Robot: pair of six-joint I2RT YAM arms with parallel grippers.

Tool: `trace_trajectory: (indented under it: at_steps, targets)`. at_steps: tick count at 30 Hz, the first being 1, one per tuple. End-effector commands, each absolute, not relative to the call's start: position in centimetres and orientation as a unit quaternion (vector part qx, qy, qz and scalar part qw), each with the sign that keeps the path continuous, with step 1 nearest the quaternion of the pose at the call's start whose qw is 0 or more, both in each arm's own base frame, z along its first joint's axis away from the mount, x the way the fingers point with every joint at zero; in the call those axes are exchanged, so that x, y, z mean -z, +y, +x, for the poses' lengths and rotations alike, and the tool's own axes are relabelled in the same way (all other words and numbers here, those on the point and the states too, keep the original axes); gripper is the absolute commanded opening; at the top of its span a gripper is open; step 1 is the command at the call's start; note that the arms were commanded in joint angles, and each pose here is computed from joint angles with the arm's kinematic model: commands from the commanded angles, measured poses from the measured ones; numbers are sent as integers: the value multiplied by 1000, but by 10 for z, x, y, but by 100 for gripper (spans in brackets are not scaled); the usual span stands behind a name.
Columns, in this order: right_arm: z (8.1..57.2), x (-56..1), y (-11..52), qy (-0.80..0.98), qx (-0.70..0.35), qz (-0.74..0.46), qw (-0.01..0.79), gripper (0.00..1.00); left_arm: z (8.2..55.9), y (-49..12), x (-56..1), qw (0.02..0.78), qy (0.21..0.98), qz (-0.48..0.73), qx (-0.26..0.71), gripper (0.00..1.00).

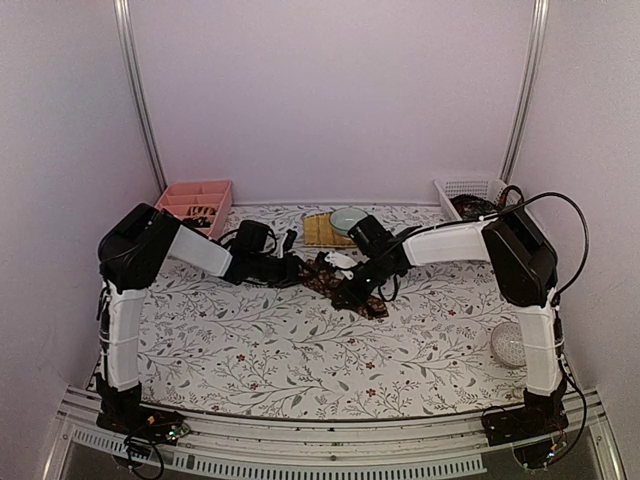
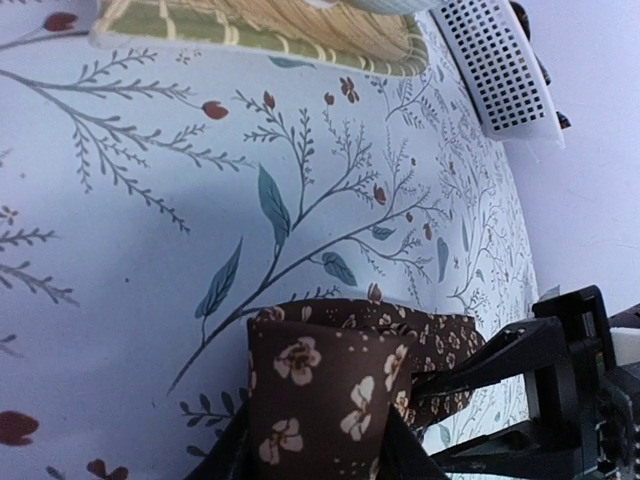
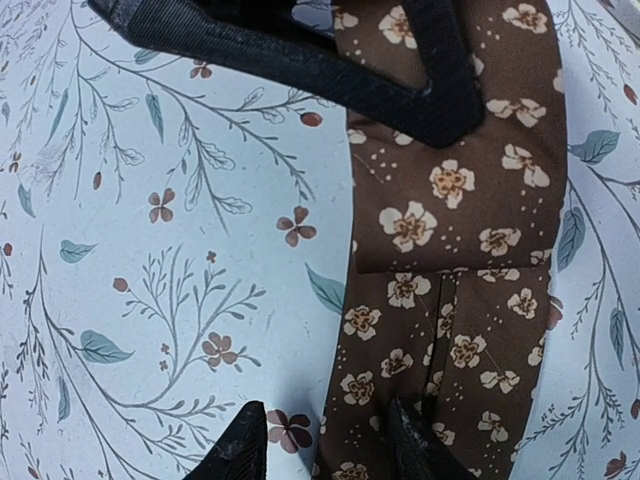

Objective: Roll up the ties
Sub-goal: Roll the tie at the center of the board.

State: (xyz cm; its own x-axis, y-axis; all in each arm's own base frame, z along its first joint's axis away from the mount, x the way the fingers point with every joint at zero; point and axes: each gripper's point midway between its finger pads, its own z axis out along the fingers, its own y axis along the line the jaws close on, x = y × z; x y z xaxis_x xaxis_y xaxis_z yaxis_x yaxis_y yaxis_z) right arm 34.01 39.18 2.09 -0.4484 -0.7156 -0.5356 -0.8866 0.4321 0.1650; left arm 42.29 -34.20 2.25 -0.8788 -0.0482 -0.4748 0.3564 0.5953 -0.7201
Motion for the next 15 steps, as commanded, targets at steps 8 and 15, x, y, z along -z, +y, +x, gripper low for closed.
trace_trajectory:
  at_steps: [8,15]
  targets:
    - [273,-26,381,832,-245,-490,90,43,425,-327,-27,274,911,120,285,31]
    - [289,-127,383,806,-370,-448,116,51,418,-332,-34,306,906,186,227,31]
